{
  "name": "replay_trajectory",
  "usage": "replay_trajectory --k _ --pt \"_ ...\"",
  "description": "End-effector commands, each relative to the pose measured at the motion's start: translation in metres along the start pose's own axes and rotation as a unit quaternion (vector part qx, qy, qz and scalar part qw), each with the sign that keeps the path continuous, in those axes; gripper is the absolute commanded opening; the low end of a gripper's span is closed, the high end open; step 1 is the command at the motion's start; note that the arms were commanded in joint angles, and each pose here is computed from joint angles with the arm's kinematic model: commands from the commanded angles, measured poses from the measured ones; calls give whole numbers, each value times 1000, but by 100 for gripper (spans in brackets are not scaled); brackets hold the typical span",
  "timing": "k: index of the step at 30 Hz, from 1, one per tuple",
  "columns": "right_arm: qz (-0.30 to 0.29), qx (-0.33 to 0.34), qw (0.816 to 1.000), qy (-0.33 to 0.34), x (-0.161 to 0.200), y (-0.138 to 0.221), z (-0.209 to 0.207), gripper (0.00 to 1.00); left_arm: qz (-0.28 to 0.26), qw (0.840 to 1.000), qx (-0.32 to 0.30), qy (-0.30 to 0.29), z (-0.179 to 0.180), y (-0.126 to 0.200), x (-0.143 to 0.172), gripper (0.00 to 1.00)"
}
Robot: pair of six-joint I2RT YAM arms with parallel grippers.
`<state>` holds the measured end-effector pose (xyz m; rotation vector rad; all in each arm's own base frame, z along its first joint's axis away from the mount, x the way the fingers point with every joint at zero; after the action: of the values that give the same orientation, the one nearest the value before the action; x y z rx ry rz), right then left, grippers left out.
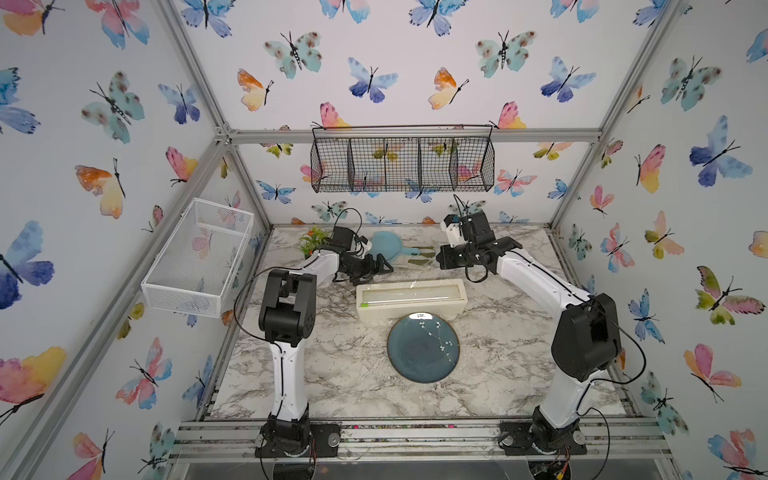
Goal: Wrap the plate with plastic wrap
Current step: Pull the plastic wrap from the plastic wrap cutting box.
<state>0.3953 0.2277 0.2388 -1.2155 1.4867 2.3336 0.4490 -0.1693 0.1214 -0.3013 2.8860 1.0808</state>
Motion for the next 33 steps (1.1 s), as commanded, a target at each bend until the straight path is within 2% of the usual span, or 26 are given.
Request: replay_trajectory --k 1,4,6,11,14,16,20,26,33 --pt "-17 -5 1000 4 -4 9 2 2 34 998 47 -1 -9 -1 4 99" --pt "-16 -4 1000 3 -3 8 2 2 37 997 73 1 -14 0 6 91" --pt "-13 -4 1000 2 -2 7 2 2 33 996 85 2 -19 2 6 75" --pt "-10 -1 1000 2 -1 4 0 2 25 995 97 3 -26 7 3 28" --pt "-10 3 1000 2 -1 4 0 2 25 995 97 5 -26 6 3 5" --pt "-10 5 1000 3 -1 5 -1 2 25 995 95 5 -26 7 3 0" --pt "-11 8 1000 3 -2 5 -1 2 4 996 88 1 -31 15 -1 0" --pt "-13 30 999 1 -13 2 -7 2 -77 995 67 -17 -50 38 -28 0" --pt "-22 37 999 2 -35 -1 -13 2 -100 992 66 -30 -71 51 -52 0"
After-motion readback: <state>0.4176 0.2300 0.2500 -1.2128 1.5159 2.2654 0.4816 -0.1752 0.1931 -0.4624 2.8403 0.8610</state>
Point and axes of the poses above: each gripper's point midway between its finger pads, its own y axis back along the fingers, its own z axis along the line the jaws close on, x = y × z, the point moved 7 cm from there along y, back along the fingers, and after that the axes turned 10 degrees about y, right-handed, at the moved point
